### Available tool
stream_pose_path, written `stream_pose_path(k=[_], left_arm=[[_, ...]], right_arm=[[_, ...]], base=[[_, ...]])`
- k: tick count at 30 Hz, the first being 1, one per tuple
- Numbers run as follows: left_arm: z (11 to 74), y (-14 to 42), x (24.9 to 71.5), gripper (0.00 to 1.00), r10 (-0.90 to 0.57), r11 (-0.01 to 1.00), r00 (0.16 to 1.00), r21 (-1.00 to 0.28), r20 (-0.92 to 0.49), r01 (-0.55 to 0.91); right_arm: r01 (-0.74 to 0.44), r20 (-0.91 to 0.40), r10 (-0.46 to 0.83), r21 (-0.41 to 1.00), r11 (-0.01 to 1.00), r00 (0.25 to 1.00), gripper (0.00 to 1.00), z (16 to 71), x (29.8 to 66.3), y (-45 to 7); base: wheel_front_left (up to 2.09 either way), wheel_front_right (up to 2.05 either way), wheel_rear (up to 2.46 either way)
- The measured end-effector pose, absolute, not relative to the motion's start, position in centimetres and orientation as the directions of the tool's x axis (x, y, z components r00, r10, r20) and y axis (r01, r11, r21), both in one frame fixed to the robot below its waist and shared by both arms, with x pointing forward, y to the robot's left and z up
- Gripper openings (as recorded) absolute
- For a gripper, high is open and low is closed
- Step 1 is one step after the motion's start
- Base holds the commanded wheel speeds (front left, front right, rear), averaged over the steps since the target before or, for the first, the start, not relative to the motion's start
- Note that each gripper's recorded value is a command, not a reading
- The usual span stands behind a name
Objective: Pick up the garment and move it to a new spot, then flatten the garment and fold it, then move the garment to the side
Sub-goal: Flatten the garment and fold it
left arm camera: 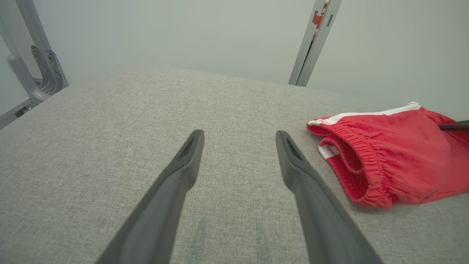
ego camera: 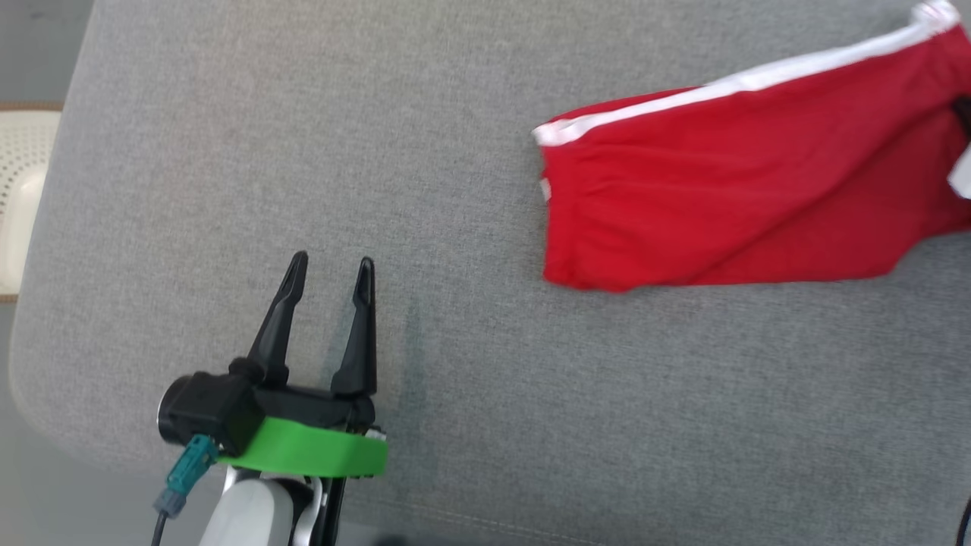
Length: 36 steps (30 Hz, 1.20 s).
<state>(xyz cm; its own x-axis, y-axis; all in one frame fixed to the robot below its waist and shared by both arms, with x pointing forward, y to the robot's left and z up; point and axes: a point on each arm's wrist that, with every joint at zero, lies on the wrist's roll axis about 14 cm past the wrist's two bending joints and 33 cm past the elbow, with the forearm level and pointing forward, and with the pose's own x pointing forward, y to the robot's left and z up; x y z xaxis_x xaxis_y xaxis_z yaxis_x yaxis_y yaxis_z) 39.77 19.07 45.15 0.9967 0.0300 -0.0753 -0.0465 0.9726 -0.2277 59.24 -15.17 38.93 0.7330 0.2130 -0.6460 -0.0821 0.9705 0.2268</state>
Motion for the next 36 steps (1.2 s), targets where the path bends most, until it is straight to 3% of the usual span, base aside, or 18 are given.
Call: stream_pose_path(k=[6, 10, 14, 22, 36], left_arm=[[45.3, 18.9, 37.7, 1.0, 0.029, 0.972, 0.996, -0.23, -0.081, -0.047], [46.0, 18.7, 36.5, 1.0, 0.025, 0.97, 0.998, -0.24, -0.065, -0.04], [46.8, 18.1, 35.6, 1.0, 0.013, 0.969, 0.999, -0.247, -0.043, -0.023], [47.0, 17.8, 35.1, 1.0, 0.01, 0.968, 0.999, -0.252, -0.039, -0.019], [45.4, 18.3, 33.9, 1.0, 0.038, 0.967, 0.995, -0.249, -0.096, -0.061]], right_arm=[[0.076, -0.574, 0.053, 0.199, 0.977, 0.817, 0.0, 43.3, 57.5, -22.5], [0.074, -0.495, 0.041, 0.211, 0.975, 0.868, 0.0, 47.4, 56.8, -23.3], [-0.049, -0.458, 0.156, 0.237, 0.97, 0.875, 0.0, 49.8, 55.5, -19.0], [-0.274, -0.452, 0.394, 0.309, 0.911, 0.8, 0.0, 49.0, 53.3, -7.4], [-0.356, -0.453, 0.51, 0.385, 0.852, 0.731, 0.0, 44.4, 53.0, 0.1]], base=[[0.0, 0.0, 0.0], [0.0, 0.0, 0.0], [0.0, 0.0, 0.0], [0.0, 0.0, 0.0], [0.0, 0.0, 0.0]])
